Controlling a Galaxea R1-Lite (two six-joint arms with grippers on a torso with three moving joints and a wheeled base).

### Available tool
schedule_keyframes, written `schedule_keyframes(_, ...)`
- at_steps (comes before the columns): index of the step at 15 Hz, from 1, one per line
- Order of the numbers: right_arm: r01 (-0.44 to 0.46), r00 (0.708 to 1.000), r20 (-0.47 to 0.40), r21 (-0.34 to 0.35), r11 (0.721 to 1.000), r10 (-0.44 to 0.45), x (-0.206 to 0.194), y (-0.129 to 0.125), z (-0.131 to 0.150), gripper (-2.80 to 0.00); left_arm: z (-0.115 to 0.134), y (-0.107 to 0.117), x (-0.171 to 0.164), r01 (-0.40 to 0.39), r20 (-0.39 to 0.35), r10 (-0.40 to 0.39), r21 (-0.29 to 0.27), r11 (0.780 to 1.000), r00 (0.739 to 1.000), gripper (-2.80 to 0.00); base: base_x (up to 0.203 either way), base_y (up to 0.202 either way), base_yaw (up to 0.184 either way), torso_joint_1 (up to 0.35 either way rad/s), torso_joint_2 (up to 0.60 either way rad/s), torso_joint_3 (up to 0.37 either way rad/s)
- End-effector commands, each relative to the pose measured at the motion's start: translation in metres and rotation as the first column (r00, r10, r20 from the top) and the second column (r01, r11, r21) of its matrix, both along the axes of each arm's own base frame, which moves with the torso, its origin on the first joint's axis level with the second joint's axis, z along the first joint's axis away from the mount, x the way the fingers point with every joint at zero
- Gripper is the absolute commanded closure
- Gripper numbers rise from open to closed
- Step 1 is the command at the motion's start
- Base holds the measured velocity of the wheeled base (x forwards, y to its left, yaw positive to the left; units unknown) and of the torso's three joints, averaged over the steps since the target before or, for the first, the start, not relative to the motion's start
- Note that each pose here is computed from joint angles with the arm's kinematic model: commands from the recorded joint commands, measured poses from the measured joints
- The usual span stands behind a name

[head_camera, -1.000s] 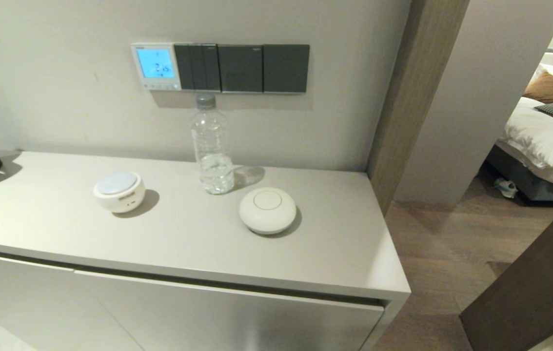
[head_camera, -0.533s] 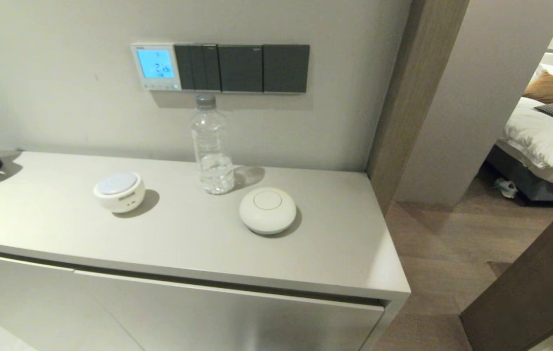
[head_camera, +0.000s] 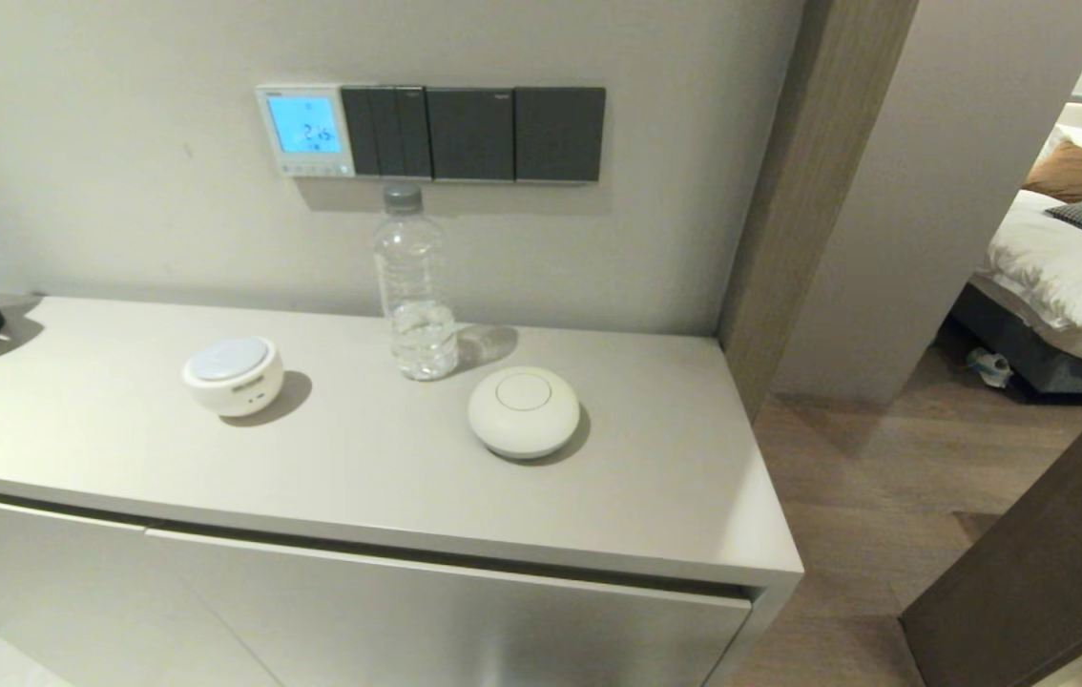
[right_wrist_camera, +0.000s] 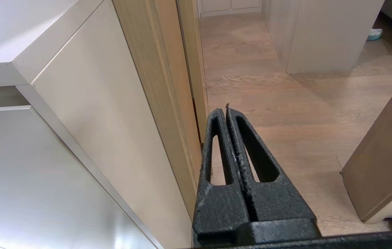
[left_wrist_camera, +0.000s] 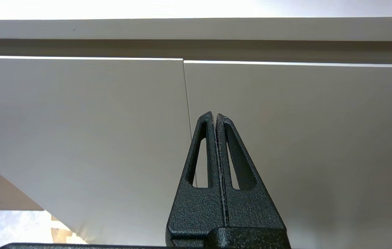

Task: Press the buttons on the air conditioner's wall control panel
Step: Turn off the central air conditioner

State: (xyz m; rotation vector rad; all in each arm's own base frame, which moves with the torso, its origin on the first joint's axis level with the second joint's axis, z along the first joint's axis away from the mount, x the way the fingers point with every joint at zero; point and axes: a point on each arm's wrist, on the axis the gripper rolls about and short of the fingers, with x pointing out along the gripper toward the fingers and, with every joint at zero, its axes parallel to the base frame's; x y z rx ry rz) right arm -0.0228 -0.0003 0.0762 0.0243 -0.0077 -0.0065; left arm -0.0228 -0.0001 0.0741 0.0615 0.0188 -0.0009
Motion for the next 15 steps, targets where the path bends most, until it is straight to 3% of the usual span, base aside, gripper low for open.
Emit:
schedule_keyframes(1,0.000,1.000,-0.003,0.000,1.000,0.000,0.0003,0.0000,-0.0008,0.00,0.0003,0.0000,0.0000,0.000,0.000,0.000,-0.001,1.000,1.000,0.00,0.000,0.000,0.000,0.000,0.00,0.000)
schedule_keyframes(15,0.000,1.000,-0.002,0.000,1.000,0.000,0.0002,0.0000,-0.0005,0.00,0.0002,0.0000,0.0001,0.002,0.005,-0.002,-0.031,1.000,1.000,0.00,0.000,0.000,0.000,0.000,0.00,0.000)
